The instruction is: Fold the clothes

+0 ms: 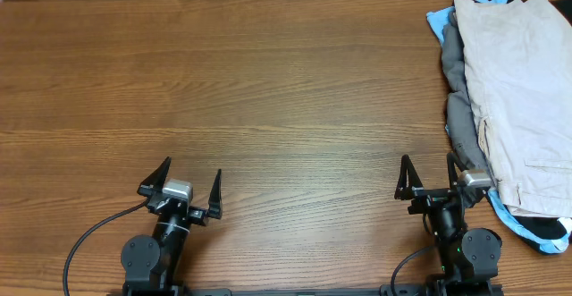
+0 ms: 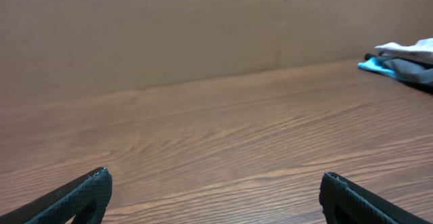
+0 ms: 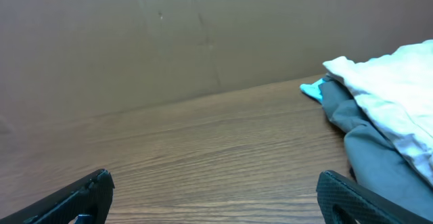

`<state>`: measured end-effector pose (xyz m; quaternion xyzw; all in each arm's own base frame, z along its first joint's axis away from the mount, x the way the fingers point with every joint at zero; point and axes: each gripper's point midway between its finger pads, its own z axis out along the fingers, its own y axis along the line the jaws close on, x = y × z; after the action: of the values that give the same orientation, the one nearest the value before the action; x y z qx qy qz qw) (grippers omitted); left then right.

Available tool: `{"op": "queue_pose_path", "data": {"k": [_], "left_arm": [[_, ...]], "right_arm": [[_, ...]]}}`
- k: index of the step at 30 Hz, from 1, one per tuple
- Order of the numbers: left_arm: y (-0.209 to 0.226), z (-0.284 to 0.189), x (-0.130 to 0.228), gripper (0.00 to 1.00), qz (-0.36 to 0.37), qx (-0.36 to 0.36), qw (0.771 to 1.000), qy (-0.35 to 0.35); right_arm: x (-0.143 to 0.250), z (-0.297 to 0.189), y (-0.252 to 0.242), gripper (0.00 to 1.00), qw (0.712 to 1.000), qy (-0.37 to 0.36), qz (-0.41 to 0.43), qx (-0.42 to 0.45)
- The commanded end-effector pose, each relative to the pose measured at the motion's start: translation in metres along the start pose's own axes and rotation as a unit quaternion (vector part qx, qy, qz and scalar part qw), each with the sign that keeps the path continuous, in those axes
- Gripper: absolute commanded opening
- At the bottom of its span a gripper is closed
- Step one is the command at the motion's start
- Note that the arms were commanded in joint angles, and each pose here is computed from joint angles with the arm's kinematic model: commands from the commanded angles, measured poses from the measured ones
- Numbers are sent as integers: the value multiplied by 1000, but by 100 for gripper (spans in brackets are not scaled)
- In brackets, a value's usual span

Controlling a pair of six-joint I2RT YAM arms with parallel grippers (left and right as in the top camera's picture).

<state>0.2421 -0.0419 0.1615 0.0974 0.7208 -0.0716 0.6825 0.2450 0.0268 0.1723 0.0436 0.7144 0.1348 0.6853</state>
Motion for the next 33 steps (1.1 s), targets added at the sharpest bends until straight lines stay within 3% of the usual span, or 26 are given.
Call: {"op": "queue_pose_path", "data": {"k": [1, 8, 12, 17, 26, 33], "left_arm": [[-5, 0, 0, 100, -21, 16, 1000, -1], [-10, 0, -6, 100, -42, 31, 999, -10], [-10, -1, -11, 100, -85, 32, 996, -13], [-10, -4, -32, 100, -86, 32, 996, -10], [-6, 15, -82, 100, -80, 39, 995, 38], [-6, 54, -116, 100, -60, 74, 990, 108]], "right_arm": [[1, 0, 9, 100, 1000, 0, 2, -29], [-7, -1, 14, 100, 999, -9, 0, -38], [-24, -5, 19, 100, 999, -25, -3, -42], [-48, -12, 18, 100, 999, -32, -4, -23], [-88, -26, 12, 100, 999, 7, -31, 40], [-107, -16, 13, 100, 994, 82, -40, 63]]}}
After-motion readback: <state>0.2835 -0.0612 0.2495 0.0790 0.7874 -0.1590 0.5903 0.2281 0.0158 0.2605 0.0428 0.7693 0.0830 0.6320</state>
